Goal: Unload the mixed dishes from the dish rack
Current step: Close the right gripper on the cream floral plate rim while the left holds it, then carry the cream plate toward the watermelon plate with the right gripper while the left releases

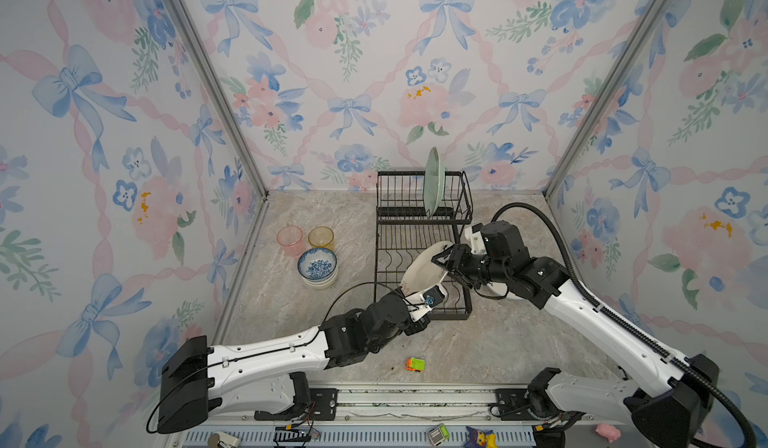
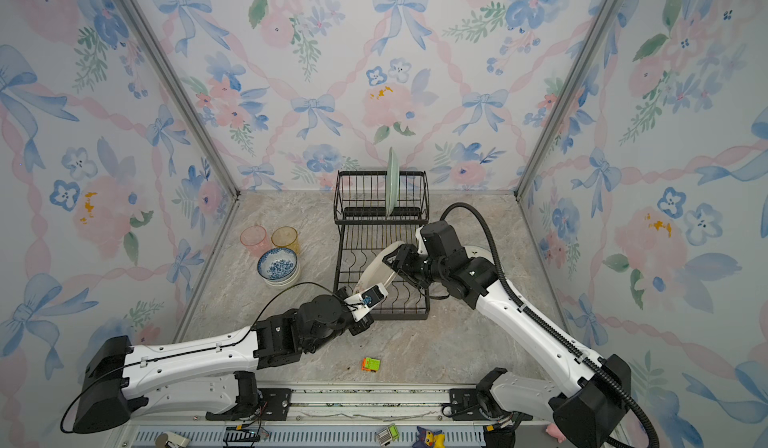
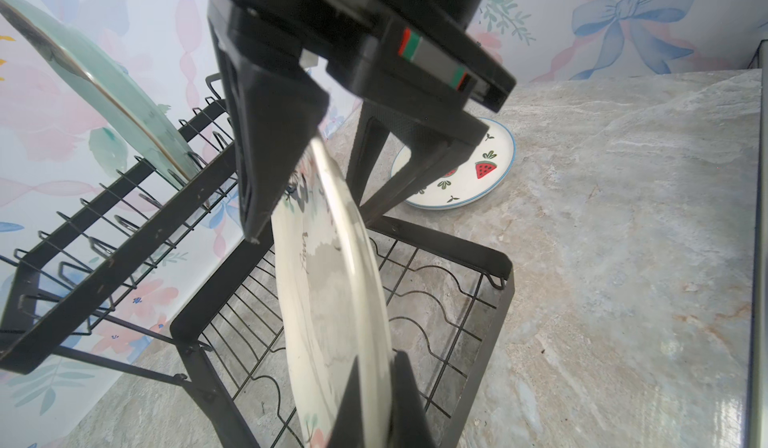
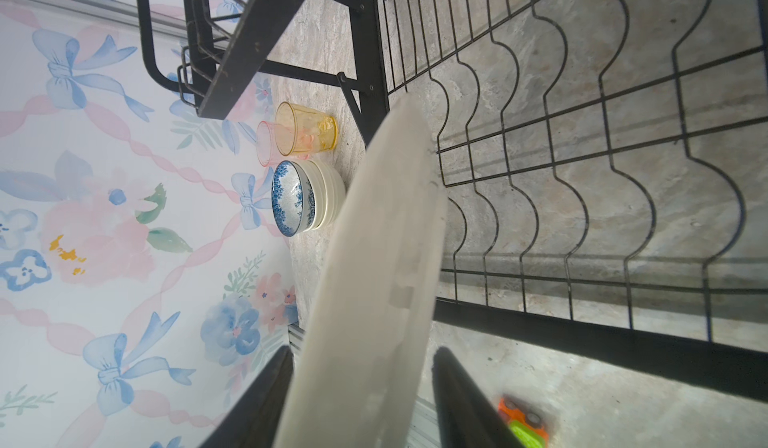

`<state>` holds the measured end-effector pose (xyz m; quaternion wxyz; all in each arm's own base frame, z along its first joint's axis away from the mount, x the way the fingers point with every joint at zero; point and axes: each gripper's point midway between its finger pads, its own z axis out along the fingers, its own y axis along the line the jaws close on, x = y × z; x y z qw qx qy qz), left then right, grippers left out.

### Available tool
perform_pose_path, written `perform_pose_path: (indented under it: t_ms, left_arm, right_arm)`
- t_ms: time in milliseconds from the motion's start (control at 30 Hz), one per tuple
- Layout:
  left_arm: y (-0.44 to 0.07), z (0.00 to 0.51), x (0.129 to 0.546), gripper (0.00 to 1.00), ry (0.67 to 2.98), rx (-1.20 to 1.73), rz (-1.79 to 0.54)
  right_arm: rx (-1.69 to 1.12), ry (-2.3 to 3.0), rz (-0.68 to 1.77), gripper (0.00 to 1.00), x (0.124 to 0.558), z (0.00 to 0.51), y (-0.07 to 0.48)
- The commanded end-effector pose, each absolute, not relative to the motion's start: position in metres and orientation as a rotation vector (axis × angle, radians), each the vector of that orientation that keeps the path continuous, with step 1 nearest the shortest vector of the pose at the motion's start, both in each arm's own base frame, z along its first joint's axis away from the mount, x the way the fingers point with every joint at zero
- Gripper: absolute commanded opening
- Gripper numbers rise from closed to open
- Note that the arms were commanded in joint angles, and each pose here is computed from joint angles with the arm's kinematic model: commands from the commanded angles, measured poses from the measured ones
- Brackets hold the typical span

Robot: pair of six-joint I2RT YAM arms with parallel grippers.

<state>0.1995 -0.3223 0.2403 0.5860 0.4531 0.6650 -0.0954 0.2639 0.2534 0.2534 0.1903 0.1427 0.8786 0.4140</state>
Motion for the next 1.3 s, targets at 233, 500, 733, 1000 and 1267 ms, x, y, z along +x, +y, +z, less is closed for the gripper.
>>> perform_pose_path:
  t_ms: [233, 500, 733, 1000, 1267]
  left_arm:
    - [-0.329, 0.279, 0.213, 0.0, 1.437, 0.92, -0.196]
    - [-0.334, 0.273, 0.217, 0.0, 1.433, 0.939, -0.168]
    - [-0.331, 0.269, 0.222, 0.0, 1.441, 0.93, -0.121]
    - [-0.328, 0.253, 0.222, 0.32, 1.452, 0.943, -0.094]
    - [-0.323, 0.243, 0.232, 0.98, 1.472, 0.907, -0.021]
  right_arm:
    - [0.401, 2.48, 1.196, 0.27, 0.264, 0.253, 0.258]
    - [0.443, 2.466, 1.208, 0.18, 0.27, 0.25, 0.249]
    - [0.49, 2.446, 1.204, 0.0, 0.276, 0.249, 0.236]
    - [0.513, 2.438, 1.209, 0.0, 0.281, 0.249, 0.232]
    - [0.624, 2.423, 1.227, 0.0, 0.29, 0.232, 0.223]
